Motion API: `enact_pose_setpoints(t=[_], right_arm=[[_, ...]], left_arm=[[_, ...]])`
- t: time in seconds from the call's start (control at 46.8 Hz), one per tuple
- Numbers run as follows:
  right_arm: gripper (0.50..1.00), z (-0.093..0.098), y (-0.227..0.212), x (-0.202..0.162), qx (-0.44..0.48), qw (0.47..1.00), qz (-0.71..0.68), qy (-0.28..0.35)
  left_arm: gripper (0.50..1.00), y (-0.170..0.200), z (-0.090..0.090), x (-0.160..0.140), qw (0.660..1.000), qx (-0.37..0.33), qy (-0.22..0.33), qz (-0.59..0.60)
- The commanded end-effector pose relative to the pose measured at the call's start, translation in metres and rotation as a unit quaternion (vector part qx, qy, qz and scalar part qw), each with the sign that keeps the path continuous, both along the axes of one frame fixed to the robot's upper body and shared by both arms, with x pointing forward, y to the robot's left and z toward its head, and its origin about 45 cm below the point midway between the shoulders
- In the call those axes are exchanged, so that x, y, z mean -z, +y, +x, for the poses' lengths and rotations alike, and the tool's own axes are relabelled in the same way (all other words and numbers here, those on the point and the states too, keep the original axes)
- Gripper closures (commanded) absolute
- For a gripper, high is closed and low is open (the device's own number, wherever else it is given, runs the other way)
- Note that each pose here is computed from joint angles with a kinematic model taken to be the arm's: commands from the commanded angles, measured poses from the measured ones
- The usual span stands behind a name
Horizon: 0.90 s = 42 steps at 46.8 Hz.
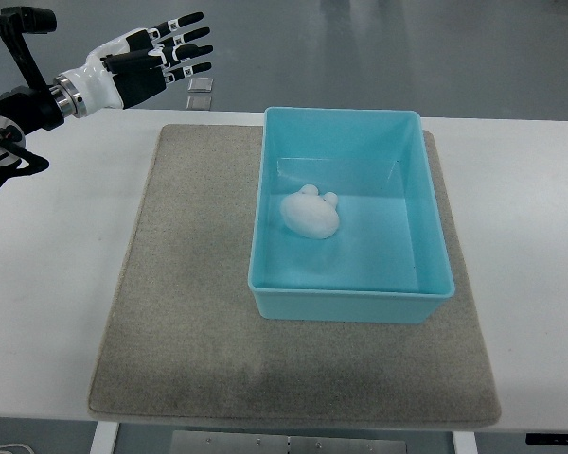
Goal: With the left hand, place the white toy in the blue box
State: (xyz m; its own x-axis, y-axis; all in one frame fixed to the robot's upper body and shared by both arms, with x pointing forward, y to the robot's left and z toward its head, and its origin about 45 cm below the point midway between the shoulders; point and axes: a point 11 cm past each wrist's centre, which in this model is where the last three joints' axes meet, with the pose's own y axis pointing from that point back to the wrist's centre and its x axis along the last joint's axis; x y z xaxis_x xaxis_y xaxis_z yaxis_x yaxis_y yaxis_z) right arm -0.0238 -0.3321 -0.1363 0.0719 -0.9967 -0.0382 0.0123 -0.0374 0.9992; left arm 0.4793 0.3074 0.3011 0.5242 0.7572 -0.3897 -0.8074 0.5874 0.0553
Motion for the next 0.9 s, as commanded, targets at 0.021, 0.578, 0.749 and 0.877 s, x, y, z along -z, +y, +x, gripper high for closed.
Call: enact_pose_setpoints(t=[0.021,0.578,0.749,0.877], right_arm=[[0.564,0.000,0.000,0.000,0.000,1.000,0.000,0.000],[0.564,0.000,0.003,0.000,-0.003,1.000,0.008,0.001],[0.564,0.000,0.002,0.000,0.001,1.000,0.003,0.000],[0.564,-0.001,0.003,0.000,0.001,1.000,0.005,0.000]], left_arm=[[0.506,0.012,-0.004,0.008,0.999,-0.019,0.012,-0.032],[0.506,0.022,-0.013,0.023,0.997,-0.033,0.031,-0.062],[0.506,0.021,-0.012,0.025,0.997,-0.033,0.033,-0.062],[0.506,0.019,-0.012,0.024,0.997,-0.030,0.033,-0.063]])
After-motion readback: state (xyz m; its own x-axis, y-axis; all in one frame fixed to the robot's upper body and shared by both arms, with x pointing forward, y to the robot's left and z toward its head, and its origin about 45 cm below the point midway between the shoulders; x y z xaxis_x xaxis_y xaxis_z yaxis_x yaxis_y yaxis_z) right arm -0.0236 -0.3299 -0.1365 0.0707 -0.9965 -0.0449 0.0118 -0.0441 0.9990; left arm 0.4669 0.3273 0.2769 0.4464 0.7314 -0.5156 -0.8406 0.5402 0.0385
